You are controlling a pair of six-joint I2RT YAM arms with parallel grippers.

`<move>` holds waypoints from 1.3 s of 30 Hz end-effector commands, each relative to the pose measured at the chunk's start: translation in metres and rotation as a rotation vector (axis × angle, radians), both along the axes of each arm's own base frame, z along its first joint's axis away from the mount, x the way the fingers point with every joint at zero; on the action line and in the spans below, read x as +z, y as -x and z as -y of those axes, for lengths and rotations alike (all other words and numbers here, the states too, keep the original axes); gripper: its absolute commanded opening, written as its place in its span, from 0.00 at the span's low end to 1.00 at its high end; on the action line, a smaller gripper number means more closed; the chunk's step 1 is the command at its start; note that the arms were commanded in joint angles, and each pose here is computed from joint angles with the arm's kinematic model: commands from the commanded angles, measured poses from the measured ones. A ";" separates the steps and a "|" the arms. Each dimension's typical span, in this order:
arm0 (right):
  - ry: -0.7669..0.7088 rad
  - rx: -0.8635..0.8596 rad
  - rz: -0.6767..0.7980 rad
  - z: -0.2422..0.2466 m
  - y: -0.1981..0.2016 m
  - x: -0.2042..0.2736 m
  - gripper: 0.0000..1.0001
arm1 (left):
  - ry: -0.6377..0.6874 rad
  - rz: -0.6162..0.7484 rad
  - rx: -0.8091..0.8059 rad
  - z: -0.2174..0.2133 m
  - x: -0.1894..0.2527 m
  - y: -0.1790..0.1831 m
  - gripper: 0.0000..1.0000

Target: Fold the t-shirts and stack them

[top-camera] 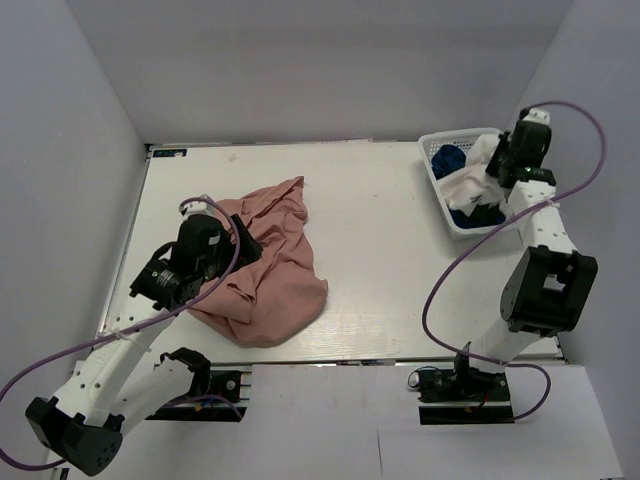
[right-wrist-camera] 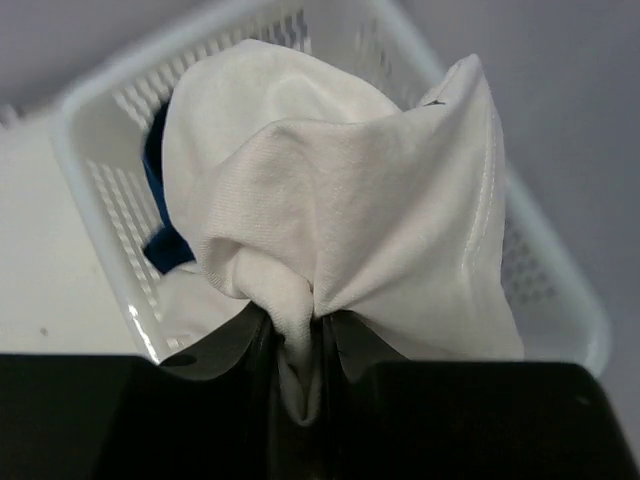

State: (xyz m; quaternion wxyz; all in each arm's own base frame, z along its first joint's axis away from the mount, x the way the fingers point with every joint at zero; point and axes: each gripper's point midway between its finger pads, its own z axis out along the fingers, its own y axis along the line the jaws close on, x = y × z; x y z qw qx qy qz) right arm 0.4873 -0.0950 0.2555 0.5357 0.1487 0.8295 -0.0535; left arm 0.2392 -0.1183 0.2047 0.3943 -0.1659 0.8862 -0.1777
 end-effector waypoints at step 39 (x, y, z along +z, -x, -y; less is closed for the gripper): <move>-0.107 0.988 -0.281 -0.354 0.189 -0.038 0.90 | -0.337 -0.341 0.439 -0.065 -0.059 -0.084 1.00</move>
